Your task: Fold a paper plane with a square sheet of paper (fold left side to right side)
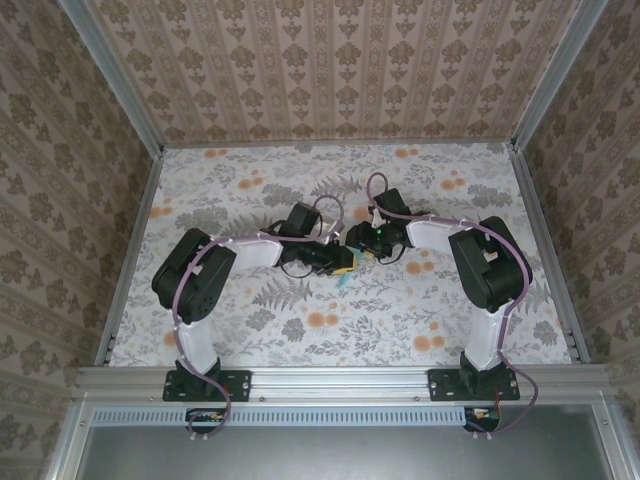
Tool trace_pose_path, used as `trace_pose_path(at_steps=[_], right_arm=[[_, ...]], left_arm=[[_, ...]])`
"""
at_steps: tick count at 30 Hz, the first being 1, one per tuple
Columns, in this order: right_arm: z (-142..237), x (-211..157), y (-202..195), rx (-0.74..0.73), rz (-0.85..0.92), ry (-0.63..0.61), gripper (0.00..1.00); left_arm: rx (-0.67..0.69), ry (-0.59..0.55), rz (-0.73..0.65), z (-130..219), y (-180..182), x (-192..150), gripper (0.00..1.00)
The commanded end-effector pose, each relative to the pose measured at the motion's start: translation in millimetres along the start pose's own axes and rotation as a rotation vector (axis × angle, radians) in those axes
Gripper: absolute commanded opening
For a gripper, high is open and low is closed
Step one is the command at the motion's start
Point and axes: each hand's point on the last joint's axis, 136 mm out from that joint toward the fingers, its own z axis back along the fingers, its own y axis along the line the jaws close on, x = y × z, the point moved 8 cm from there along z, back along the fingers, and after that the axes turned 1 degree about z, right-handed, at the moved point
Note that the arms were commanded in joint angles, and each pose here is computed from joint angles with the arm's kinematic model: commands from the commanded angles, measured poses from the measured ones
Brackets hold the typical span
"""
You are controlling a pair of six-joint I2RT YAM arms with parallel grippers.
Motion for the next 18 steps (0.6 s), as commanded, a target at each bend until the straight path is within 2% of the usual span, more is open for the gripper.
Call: trace_pose_path(at_steps=[1,11,18], right_arm=[[-13.3,-19.6,-30.2,-0.132,-0.061,0.081,0.54],[-12.6,-19.0,-29.8,-0.14,-0.055,0.084,0.54],[-12.1,-18.1,-28.8,-0.139,-0.052,0.083,0.54]], left_arm=[[0.025,-0.01,-0.003,-3.2,-0.8,5.1,0.23],[0.121,0.053,0.036,-12.6,24.7,-8.1,0.23],[0.204,0.058,0.037,-13.5,34.3,-11.8,0.23]])
